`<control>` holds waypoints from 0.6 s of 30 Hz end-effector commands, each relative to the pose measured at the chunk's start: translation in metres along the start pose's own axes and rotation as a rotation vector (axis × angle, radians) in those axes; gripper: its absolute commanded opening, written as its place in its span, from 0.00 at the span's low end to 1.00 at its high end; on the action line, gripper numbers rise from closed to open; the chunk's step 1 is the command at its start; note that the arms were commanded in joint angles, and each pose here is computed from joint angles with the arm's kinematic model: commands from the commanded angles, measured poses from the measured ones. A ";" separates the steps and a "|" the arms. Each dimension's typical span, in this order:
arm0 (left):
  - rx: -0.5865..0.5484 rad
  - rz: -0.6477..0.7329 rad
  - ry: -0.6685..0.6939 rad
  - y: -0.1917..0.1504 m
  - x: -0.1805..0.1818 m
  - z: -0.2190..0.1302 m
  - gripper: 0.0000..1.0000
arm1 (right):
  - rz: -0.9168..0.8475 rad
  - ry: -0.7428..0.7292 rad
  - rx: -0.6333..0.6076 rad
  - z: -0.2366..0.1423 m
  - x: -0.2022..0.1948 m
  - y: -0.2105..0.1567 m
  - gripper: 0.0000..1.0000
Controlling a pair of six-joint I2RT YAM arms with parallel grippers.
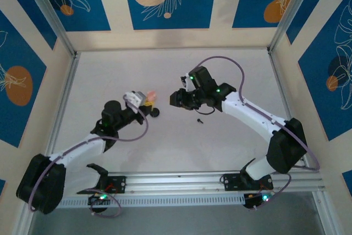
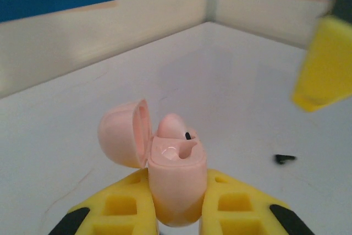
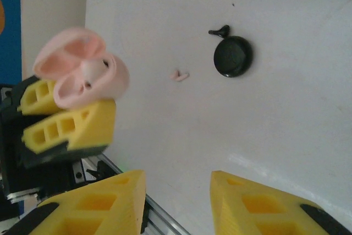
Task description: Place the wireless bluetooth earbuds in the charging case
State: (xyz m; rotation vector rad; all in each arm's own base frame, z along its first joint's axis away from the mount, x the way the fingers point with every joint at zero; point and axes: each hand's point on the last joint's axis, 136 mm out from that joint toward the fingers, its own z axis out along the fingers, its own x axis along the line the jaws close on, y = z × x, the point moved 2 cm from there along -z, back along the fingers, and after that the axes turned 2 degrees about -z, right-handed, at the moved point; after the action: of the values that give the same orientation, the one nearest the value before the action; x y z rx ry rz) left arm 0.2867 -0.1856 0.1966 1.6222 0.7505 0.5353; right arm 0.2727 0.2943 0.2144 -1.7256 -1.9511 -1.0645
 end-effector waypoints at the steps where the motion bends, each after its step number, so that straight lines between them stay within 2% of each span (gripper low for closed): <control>1: 0.057 -0.163 0.146 -0.009 0.036 -0.018 0.14 | 0.020 -0.075 0.041 0.013 0.001 -0.002 0.36; 5: 0.078 -0.285 0.246 -0.014 0.065 -0.037 0.15 | 0.050 -0.106 0.100 0.037 0.012 -0.001 0.37; 9: 0.090 -0.415 0.323 -0.020 0.091 -0.053 0.15 | -0.039 -0.088 0.152 0.069 0.033 -0.001 0.39; 13: 0.085 -0.539 0.385 -0.028 0.115 -0.069 0.15 | -0.325 -0.048 0.172 0.098 0.049 0.005 0.41; 18: 0.083 -0.628 0.446 -0.039 0.133 -0.080 0.16 | -0.805 0.141 0.179 0.115 0.073 0.010 0.45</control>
State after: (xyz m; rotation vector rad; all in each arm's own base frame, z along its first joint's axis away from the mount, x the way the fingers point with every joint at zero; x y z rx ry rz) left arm 0.3121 -0.0372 0.1624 1.3105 1.5113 0.4750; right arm 0.2911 0.4106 0.1685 -1.2543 -2.3978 -0.9412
